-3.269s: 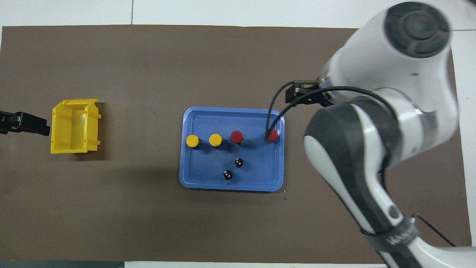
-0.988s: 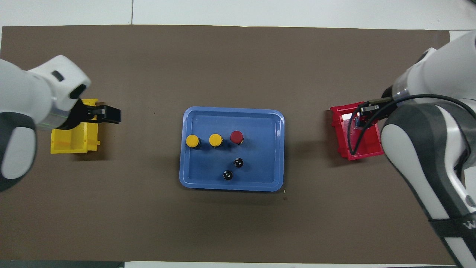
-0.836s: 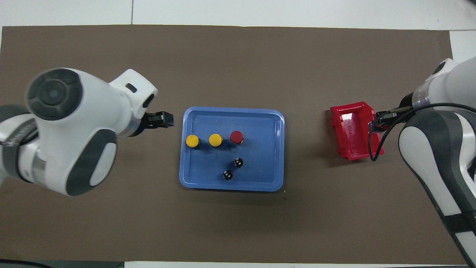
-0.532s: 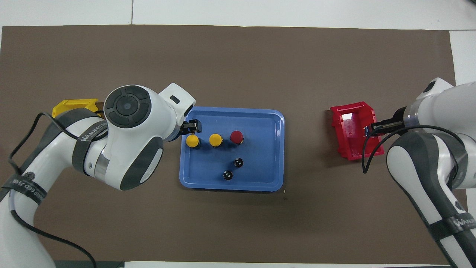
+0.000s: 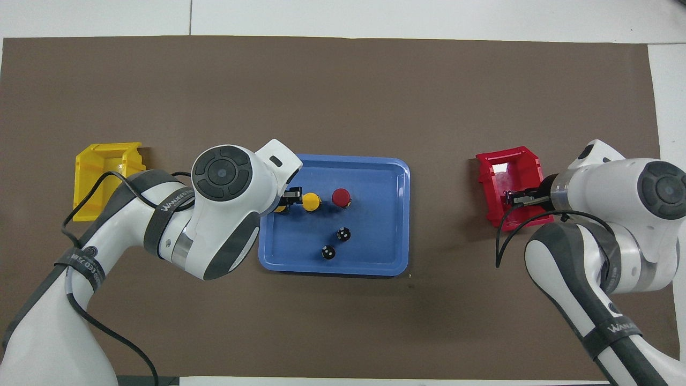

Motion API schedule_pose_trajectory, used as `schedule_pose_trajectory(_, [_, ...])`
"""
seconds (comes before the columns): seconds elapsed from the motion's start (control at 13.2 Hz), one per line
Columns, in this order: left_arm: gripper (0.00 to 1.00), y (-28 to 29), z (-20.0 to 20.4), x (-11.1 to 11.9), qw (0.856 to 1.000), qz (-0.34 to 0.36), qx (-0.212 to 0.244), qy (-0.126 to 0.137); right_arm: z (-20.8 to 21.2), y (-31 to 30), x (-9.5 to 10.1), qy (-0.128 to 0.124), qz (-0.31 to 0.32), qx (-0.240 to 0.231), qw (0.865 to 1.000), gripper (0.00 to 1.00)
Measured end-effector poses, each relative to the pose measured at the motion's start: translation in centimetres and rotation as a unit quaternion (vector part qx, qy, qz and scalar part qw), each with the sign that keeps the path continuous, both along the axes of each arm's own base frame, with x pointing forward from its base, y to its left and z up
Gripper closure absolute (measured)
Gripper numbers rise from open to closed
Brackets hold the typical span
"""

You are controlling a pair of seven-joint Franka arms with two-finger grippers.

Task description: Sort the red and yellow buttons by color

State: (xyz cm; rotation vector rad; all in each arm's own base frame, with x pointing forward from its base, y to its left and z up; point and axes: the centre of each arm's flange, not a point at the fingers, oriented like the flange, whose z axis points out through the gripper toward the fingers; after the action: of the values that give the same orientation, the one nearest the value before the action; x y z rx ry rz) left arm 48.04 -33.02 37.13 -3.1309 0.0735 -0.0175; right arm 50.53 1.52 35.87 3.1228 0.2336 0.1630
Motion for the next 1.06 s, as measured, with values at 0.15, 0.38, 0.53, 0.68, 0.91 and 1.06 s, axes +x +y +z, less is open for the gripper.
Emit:
schedule_pose_trajectory(0.15, [0.19, -0.1, -0.3, -0.1, 1.0, -0.001, -0.004, -0.005, -0.6, -0.4, -0.3, 0.001, -0.002, 0.0, 1.0, 0.59])
schedule_pose_trajectory(0.38, [0.27, 0.0, -0.8, -0.1, 1.0, 0.011, -0.005, -0.006, -0.8, -0.9, -0.5, -0.001, -0.006, 0.0, 1.0, 0.56])
schedule_pose_trajectory(0.53, [0.54, 0.1, -1.3, -0.2, 1.0, 0.03, -0.003, -0.004, -0.4, -0.8, -0.2, -0.004, -0.006, 0.0, 1.0, 0.43])
schedule_pose_trajectory(0.68, [0.59, 0.1, -0.7, 0.2, 0.999, 0.039, -0.004, -0.005, 2.1, -0.7, 1.3, 0.011, -0.004, 0.0, 1.0, 0.33])
schedule_pose_trajectory(0.91, [0.59, 0.0, 5.8, 2.0, 0.998, 0.054, 0.008, 0.019, 9.9, 1.2, 4.6, 0.041, -0.012, 0.005, 0.999, 0.33])
schedule_pose_trajectory(1.06, [0.59, 3.0, 10.9, 3.7, 0.998, 0.054, 0.021, 0.038, 14.0, 5.6, 6.1, 0.046, -0.036, 0.011, 0.998, 0.31])
